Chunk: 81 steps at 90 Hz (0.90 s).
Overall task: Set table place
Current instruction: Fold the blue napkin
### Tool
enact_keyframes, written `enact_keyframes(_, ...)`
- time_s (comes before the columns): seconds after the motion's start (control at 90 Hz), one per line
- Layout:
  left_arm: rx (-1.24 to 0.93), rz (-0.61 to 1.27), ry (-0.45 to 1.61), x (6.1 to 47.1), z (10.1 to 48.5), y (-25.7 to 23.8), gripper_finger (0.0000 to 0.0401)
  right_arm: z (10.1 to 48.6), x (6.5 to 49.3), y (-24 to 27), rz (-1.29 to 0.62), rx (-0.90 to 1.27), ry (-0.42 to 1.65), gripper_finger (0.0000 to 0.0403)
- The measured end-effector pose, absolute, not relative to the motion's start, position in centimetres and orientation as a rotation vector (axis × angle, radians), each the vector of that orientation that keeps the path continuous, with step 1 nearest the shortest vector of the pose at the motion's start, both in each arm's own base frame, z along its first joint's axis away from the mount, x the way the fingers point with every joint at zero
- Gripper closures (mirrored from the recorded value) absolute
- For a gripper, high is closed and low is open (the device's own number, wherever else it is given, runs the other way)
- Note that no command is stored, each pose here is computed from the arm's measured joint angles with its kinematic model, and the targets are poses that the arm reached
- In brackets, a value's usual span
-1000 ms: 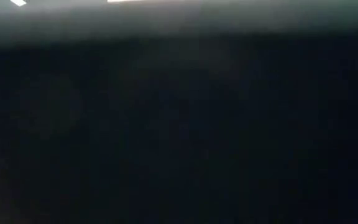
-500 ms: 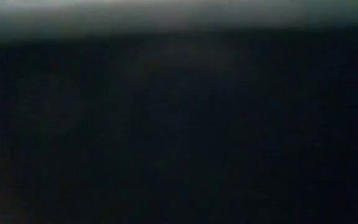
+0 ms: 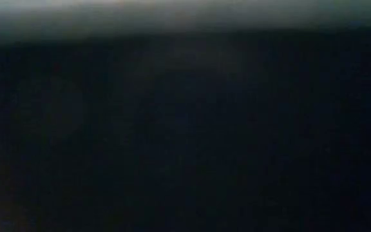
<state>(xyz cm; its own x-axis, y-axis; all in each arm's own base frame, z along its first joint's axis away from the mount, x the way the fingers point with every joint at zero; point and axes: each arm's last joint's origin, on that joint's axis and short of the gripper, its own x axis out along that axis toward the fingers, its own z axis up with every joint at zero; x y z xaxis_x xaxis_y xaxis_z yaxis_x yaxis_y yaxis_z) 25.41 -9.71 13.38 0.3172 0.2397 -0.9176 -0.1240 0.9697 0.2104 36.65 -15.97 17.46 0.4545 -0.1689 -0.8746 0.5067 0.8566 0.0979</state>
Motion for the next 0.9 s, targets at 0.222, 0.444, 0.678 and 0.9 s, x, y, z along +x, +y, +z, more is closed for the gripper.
enact_keyframes(0.222,0.306,0.383,1.232,25.6,16.1,-9.3,0.0292,20.8,38.2,-13.5,-0.361,0.330,1.078,0.0246)
enact_keyframes(0.444,0.372,0.436,1.230,24.7,18.3,-8.7,0.0292,21.1,39.8,-7.3,-0.234,0.264,1.111,0.0246)
enact_keyframes(0.678,0.413,0.410,1.262,23.1,17.7,-8.5,0.0292,21.6,41.4,0.5,-0.158,0.191,1.009,0.0246)
enact_keyframes(0.9,0.378,0.401,1.335,21.1,15.3,-8.6,0.0292,20.9,42.1,4.5,-0.084,0.184,0.951,0.0246)
